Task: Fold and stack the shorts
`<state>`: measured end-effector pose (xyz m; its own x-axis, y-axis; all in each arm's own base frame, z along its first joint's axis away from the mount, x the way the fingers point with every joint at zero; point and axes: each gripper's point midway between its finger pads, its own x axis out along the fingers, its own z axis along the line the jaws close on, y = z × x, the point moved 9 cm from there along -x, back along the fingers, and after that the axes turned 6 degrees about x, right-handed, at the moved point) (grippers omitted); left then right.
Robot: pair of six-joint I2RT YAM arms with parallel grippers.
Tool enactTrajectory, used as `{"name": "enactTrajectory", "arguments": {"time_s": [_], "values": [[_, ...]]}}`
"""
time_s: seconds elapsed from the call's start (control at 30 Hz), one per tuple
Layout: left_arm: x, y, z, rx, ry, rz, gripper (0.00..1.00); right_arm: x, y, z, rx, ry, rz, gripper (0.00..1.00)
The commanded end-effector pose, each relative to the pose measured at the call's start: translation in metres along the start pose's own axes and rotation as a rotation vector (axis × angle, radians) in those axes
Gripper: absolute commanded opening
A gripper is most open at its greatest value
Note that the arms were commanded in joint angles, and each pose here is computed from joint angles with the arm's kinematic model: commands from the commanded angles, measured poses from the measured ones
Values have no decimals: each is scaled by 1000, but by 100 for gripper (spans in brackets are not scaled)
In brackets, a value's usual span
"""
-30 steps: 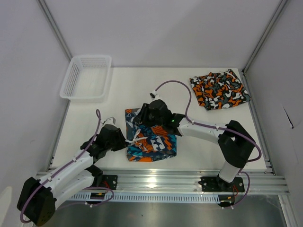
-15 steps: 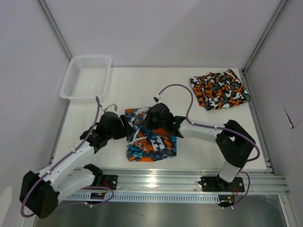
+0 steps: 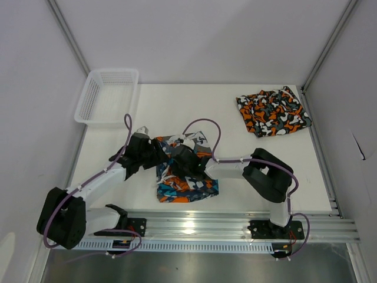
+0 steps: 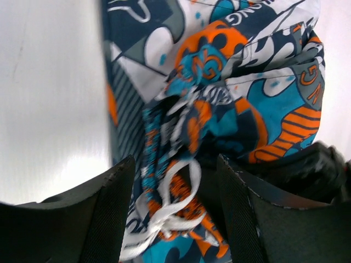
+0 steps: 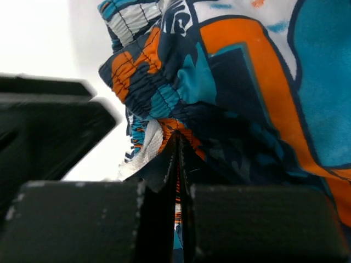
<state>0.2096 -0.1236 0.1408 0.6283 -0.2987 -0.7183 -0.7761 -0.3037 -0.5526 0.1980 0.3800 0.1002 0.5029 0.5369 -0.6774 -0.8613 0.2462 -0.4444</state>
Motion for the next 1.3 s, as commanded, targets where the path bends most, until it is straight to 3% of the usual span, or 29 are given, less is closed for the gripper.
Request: {"name": "enactTrajectory", "arguments": {"time_s": [0.0, 0.2, 0.5, 0.6, 0.7, 0.97, 1.13, 1.27], "values": [[6, -12, -7, 0, 54, -44, 65, 1, 1, 26, 25, -106, -71, 0], [14, -9, -8, 9, 85, -24, 65, -11, 0, 22, -4, -110, -169, 0], [30, -4, -3, 21, 71, 3, 60, -23, -12, 35, -33, -206, -210, 0], [35, -2, 0, 27, 43, 17, 51, -22, -12, 38, -37, -246, -195, 0], [39, -1, 6, 28, -13, 14, 35, -20, -10, 37, -40, -261, -187, 0], [42, -9, 12, 30, -77, -9, 0, -59, -30, 18, -14, -271, -317, 0], [49, -8, 21, 17, -79, -16, 0, -71, -54, -9, 5, -237, -355, 0], [55, -3, 27, 35, -101, -8, 0, -75, -82, -31, 20, -215, -350, 11]]}}
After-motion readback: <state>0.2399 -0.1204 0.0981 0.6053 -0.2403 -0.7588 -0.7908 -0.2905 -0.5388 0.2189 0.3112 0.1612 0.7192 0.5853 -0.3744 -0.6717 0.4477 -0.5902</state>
